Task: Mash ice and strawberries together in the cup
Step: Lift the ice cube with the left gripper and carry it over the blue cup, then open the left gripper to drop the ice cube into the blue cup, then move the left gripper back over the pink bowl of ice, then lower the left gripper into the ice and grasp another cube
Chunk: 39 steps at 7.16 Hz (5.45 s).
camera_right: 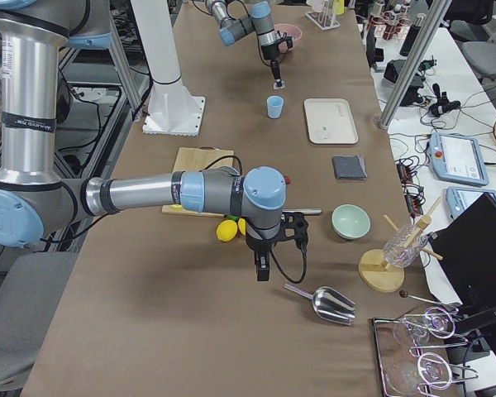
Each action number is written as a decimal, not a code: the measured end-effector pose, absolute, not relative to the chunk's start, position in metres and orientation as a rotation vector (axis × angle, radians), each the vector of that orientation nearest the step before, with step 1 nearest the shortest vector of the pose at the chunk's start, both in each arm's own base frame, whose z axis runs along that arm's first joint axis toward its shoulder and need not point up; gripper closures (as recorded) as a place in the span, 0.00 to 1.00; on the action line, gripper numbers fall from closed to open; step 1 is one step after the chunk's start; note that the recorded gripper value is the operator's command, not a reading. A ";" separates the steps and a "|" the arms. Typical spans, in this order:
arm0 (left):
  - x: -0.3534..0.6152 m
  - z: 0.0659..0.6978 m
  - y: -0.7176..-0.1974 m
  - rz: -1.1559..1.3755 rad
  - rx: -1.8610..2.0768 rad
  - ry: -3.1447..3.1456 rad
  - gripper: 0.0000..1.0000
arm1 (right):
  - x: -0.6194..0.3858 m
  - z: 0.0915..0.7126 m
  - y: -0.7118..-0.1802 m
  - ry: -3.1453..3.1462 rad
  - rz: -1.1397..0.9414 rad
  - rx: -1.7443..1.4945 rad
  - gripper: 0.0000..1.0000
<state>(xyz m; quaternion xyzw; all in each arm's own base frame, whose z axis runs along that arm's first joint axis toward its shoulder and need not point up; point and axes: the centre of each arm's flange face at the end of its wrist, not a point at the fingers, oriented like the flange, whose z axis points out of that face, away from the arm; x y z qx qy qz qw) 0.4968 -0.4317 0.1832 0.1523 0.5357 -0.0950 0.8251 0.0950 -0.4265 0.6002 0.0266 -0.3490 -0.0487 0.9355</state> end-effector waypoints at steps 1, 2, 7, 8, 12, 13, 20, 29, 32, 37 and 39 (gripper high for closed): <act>0.510 0.182 -0.424 -0.195 0.327 1.134 1.00 | 0.095 0.601 -0.426 -0.714 -0.099 0.053 0.00; 0.518 0.183 -0.419 -0.191 0.330 1.128 1.00 | 0.095 0.601 -0.426 -0.715 -0.099 0.052 0.00; 0.532 0.188 -0.410 -0.190 0.343 1.110 0.03 | 0.095 0.602 -0.425 -0.715 -0.099 0.052 0.00; 0.535 0.187 -0.407 -0.192 0.352 1.109 0.03 | 0.094 0.601 -0.425 -0.717 -0.100 0.052 0.00; 0.487 0.177 -0.435 -0.183 0.353 1.088 0.03 | 0.094 0.598 -0.426 -0.718 -0.103 0.059 0.00; 0.457 0.180 -0.451 -0.160 0.359 1.061 0.03 | 0.094 0.598 -0.426 -0.720 -0.103 0.059 0.00; 0.164 0.388 -0.525 0.123 0.350 0.848 0.03 | 0.089 0.592 -0.434 -0.714 -0.122 0.067 0.00; 0.122 0.570 -0.484 -0.020 0.287 0.856 0.03 | 0.084 0.588 -0.439 -0.713 -0.134 0.071 0.00; 0.138 0.581 -0.475 -0.007 0.267 0.831 0.05 | 0.083 0.586 -0.442 -0.712 -0.138 0.076 0.00; 0.150 0.606 -0.475 0.010 0.240 0.822 0.12 | 0.082 0.584 -0.447 -0.711 -0.144 0.079 0.00; 0.150 0.612 -0.475 0.005 0.236 0.825 0.13 | 0.082 0.581 -0.449 -0.711 -0.146 0.084 0.00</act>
